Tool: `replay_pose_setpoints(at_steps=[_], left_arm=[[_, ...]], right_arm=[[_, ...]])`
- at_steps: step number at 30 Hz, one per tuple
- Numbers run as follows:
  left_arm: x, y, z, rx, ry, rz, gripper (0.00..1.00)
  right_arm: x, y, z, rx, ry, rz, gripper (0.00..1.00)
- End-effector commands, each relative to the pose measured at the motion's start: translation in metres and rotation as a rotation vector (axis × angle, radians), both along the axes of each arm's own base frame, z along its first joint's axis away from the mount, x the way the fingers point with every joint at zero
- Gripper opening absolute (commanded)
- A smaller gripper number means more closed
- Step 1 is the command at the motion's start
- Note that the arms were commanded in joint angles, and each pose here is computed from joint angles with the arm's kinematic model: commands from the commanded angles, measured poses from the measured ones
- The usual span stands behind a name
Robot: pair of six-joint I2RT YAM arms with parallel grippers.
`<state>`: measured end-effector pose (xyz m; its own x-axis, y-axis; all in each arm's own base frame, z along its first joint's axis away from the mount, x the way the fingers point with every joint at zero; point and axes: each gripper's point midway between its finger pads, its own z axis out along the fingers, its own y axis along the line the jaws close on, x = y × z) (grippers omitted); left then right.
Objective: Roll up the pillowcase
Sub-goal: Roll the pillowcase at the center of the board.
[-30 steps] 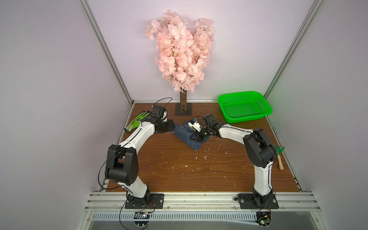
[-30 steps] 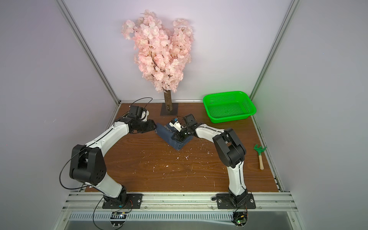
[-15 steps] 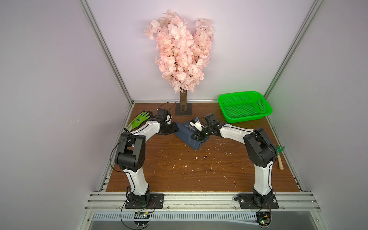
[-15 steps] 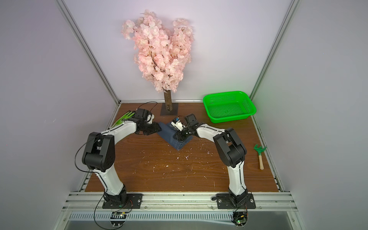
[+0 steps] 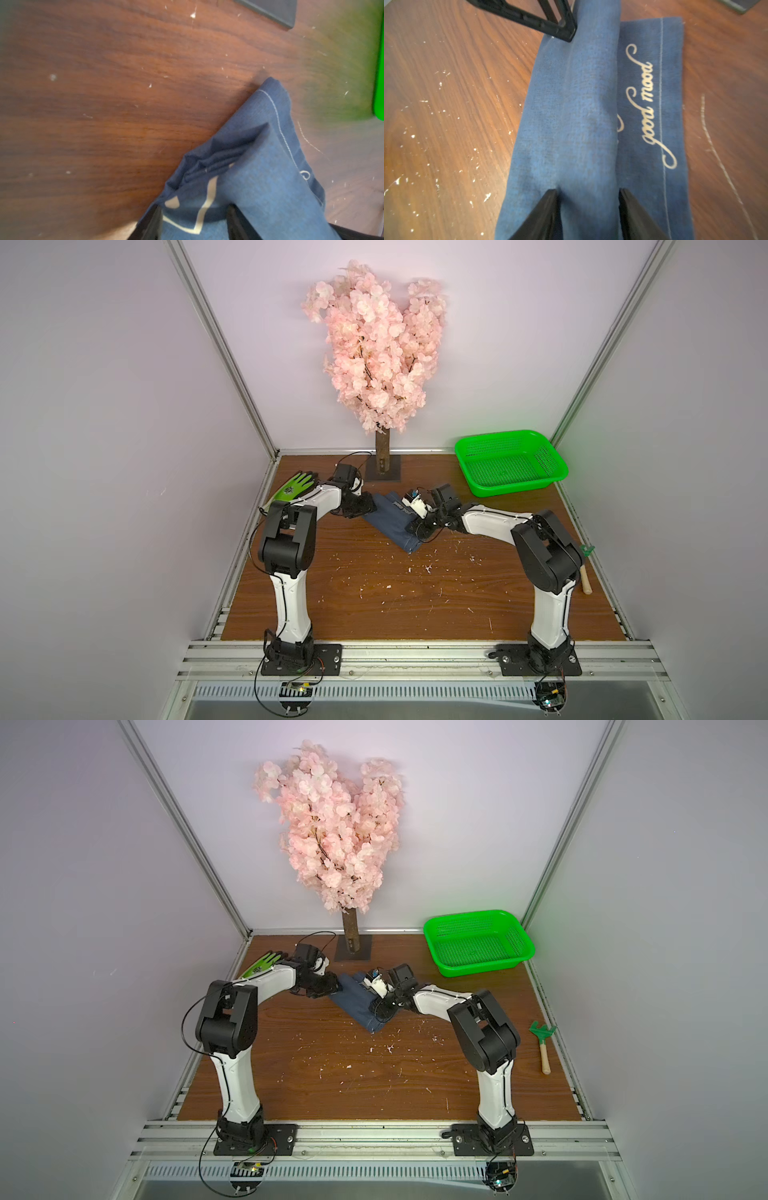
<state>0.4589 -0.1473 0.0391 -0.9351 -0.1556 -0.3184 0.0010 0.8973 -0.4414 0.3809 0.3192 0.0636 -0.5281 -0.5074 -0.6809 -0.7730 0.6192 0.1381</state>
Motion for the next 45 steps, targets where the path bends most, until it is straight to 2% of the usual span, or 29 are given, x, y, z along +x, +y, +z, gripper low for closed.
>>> replay_pose_setpoints(at_steps=[1, 7, 11, 16, 23, 30, 38, 41, 45], left_arm=[[-0.006, 0.007, -0.02, 0.067, 0.049, -0.032, 0.53], [-0.009, -0.001, -0.03, 0.082, 0.067, -0.073, 0.52], [-0.007, -0.012, -0.028, 0.072, 0.054, -0.115, 0.52], [0.0, -0.023, -0.022, 0.092, 0.04, -0.175, 0.52], [0.004, -0.026, -0.013, 0.073, 0.025, -0.174, 0.52], [0.013, -0.03, 0.009, 0.046, -0.016, -0.158, 0.53], [0.02, -0.022, 0.07, 0.052, -0.128, -0.07, 0.6], [-0.001, -0.016, 0.07, 0.007, -0.1, 0.014, 0.61], [-0.032, -0.016, 0.063, -0.147, -0.109, 0.159, 0.63]], right_arm=[[0.01, -0.017, 0.032, -0.055, -0.14, -0.05, 0.57], [0.003, -0.022, 0.058, -0.088, -0.254, -0.046, 0.59], [0.001, -0.01, 0.06, -0.068, -0.274, -0.012, 0.5], [-0.004, -0.007, 0.038, -0.092, -0.21, 0.017, 0.36], [-0.011, -0.027, -0.007, -0.219, -0.148, -0.002, 0.27], [-0.031, -0.032, -0.038, -0.28, -0.078, 0.03, 0.17], [-0.041, -0.03, -0.047, -0.308, -0.046, 0.04, 0.16], [-0.047, -0.029, -0.051, -0.327, -0.041, 0.049, 0.16], [-0.047, -0.028, -0.048, -0.329, -0.045, 0.038, 0.16]])
